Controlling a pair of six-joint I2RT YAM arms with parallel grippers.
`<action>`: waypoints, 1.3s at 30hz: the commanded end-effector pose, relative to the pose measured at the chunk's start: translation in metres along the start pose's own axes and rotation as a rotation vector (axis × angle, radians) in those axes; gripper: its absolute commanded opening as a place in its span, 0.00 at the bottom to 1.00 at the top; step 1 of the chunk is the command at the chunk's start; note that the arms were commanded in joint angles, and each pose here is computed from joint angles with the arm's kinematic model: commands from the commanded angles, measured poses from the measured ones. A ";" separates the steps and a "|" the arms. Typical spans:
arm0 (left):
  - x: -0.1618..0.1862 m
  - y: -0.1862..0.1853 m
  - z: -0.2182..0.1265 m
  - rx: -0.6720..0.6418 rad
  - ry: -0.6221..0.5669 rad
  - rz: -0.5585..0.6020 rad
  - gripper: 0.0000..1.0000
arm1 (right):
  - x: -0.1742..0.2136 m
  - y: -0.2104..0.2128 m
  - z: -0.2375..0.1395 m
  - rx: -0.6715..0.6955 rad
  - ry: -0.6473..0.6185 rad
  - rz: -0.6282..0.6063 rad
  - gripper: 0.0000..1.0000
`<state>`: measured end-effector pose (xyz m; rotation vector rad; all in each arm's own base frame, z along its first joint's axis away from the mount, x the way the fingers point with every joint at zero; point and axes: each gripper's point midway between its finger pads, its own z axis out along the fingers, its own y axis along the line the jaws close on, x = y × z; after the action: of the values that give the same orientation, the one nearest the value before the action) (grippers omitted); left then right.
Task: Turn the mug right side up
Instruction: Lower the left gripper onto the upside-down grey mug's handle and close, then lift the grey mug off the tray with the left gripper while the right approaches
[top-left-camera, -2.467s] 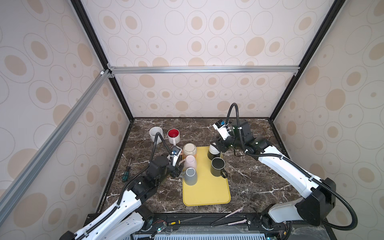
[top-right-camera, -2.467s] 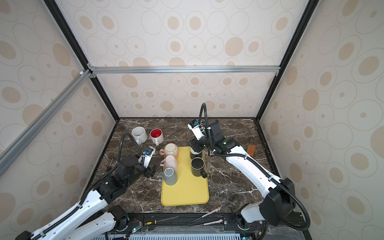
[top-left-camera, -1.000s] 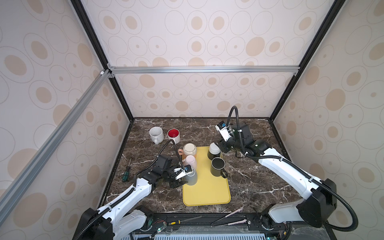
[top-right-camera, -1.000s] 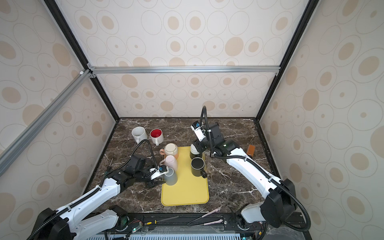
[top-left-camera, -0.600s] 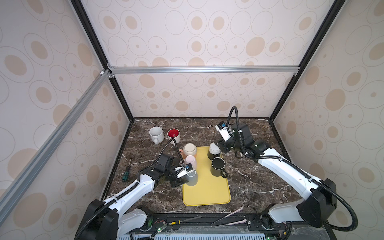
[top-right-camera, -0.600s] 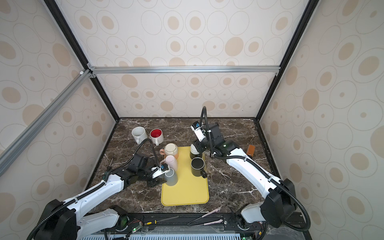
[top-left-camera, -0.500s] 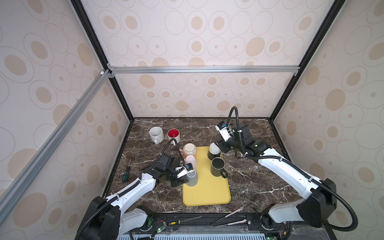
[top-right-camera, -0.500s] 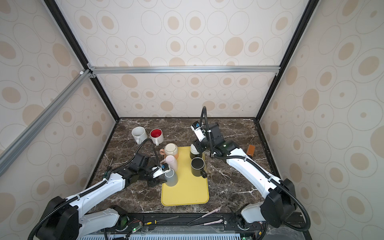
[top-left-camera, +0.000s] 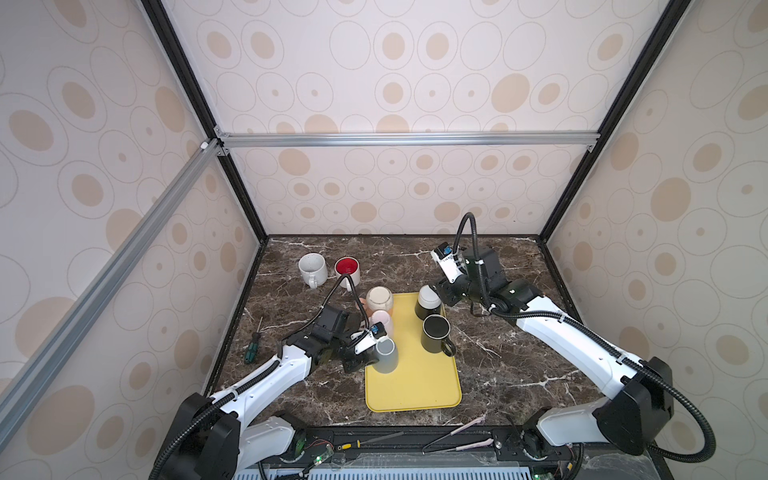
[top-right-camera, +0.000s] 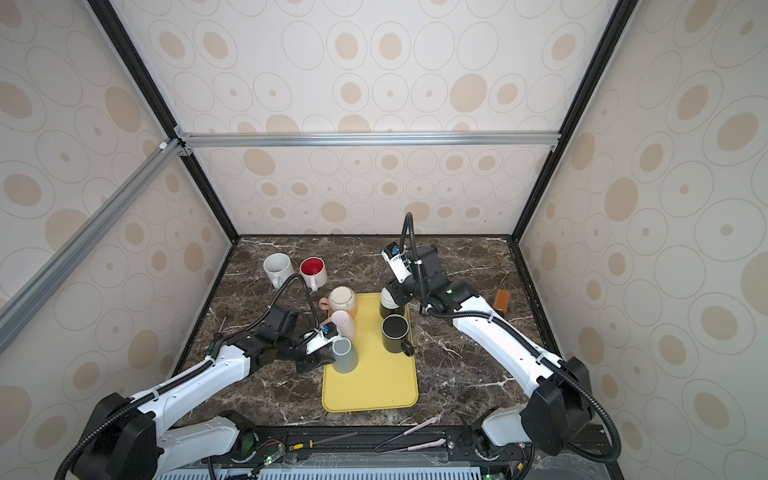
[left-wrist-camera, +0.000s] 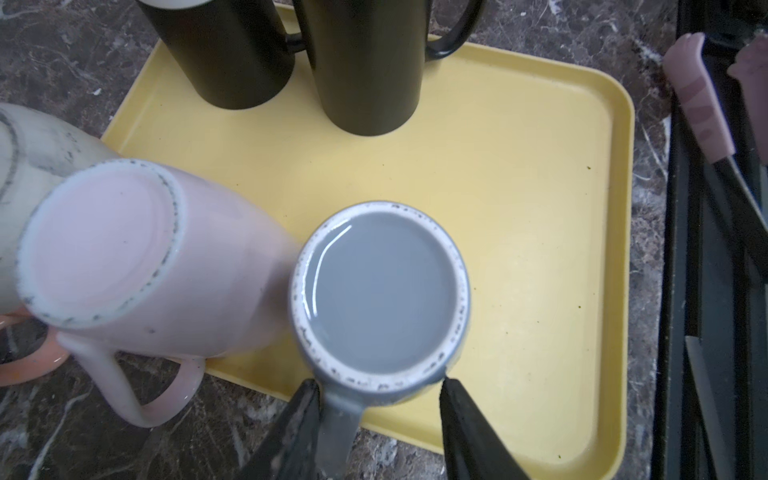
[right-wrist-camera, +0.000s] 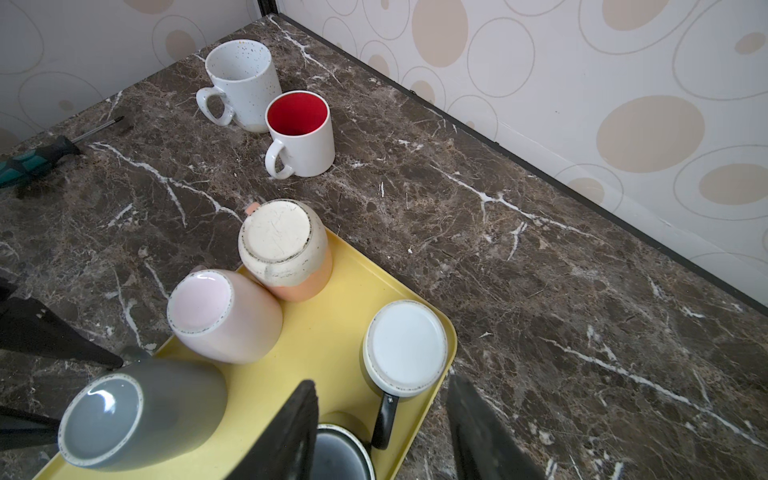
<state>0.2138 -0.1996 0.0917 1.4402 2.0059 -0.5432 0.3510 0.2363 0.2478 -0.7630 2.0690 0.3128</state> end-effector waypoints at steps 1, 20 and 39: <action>-0.008 -0.003 -0.004 0.015 -0.016 -0.010 0.46 | -0.005 -0.001 -0.007 0.011 -0.026 0.006 0.53; -0.002 -0.007 0.019 0.080 0.065 -0.042 0.26 | -0.004 -0.006 -0.007 0.038 -0.020 0.009 0.53; -0.015 -0.011 0.018 0.052 0.039 0.020 0.00 | -0.006 -0.003 -0.014 0.021 -0.038 0.106 0.50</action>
<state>0.2007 -0.2177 0.0696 1.5165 2.0950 -0.5968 0.3518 0.2327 0.2509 -0.6790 2.0922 0.3309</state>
